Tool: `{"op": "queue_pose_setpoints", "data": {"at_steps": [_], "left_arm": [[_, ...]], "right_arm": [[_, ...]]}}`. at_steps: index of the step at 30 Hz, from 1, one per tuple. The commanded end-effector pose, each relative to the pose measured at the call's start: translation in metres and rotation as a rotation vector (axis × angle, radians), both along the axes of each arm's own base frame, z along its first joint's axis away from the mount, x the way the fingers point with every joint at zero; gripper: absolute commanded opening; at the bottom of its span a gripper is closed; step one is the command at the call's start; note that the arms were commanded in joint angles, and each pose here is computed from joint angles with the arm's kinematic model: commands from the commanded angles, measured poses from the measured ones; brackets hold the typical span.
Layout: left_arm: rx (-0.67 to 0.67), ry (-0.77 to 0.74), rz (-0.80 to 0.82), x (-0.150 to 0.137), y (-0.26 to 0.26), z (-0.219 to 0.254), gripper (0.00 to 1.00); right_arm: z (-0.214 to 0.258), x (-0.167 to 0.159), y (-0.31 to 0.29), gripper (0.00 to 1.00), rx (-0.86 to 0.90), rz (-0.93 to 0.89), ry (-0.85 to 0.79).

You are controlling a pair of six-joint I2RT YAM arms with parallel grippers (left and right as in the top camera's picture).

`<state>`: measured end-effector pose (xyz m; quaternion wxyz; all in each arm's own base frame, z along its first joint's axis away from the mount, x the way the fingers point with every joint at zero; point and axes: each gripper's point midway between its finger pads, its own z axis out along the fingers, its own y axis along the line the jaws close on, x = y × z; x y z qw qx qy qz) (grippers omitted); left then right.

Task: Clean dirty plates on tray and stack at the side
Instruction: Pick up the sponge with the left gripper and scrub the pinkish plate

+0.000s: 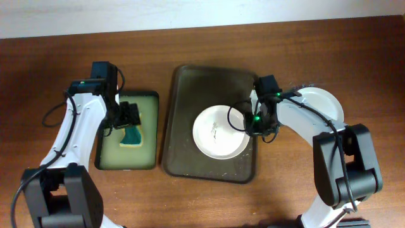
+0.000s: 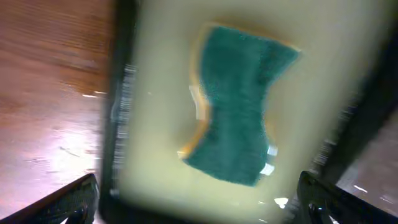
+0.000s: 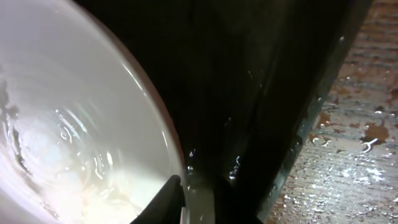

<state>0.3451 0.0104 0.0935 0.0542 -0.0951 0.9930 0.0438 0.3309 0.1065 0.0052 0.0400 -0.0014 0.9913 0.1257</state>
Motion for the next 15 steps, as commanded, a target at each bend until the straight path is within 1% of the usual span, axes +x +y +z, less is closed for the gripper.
{"op": "queue_pose_setpoints", "data": {"at_steps": [1,2,3,5,6,7,8,10,11,12,13,14,15], "left_arm": [[-0.217,-0.056,-0.011,0.012,-0.037,0.006,1.00],[-0.217,-0.065,-0.013,0.014,-0.038,0.005,1.00],[-0.205,-0.064,-0.015,0.014,-0.037,0.003,1.00],[-0.146,-0.052,-0.013,0.007,-0.029,-0.020,0.85],[-0.135,-0.072,-0.013,0.007,-0.027,-0.037,0.62],[-0.101,-0.109,-0.009,0.009,-0.021,-0.056,0.49],[-0.072,-0.137,-0.005,0.007,-0.015,-0.072,0.49],[-0.075,-0.156,-0.007,-0.002,-0.016,-0.094,0.20],[-0.075,-0.149,-0.008,-0.005,-0.016,-0.098,0.18],[-0.074,-0.136,-0.016,-0.007,-0.016,-0.102,0.19],[-0.081,-0.101,-0.018,-0.012,-0.017,-0.110,0.14],[-0.102,-0.068,-0.019,-0.017,-0.021,-0.119,0.05],[-0.120,-0.020,-0.019,-0.025,-0.024,-0.130,0.00]], "right_arm": [[-0.007,0.003,-0.001,0.07,-0.002,-0.008,-0.007],[-0.006,0.011,0.001,0.04,0.003,-0.011,-0.039],[-0.005,0.016,0.001,0.04,0.007,-0.011,-0.060],[-0.004,0.019,0.002,0.04,0.010,-0.011,-0.073],[-0.005,0.018,0.002,0.04,0.009,-0.011,-0.069],[-0.005,0.018,0.002,0.04,0.009,-0.011,-0.069],[-0.005,0.017,0.002,0.04,0.008,-0.011,-0.066],[-0.005,0.017,0.002,0.04,0.008,-0.011,-0.066],[-0.005,0.017,0.002,0.04,0.008,-0.011,-0.066],[-0.005,0.017,0.002,0.04,0.008,-0.011,-0.066],[-0.005,0.017,0.002,0.04,0.009,-0.011,-0.066],[-0.005,0.017,0.002,0.04,0.009,-0.011,-0.065],[-0.005,0.016,0.002,0.04,0.008,-0.011,-0.062]]}}
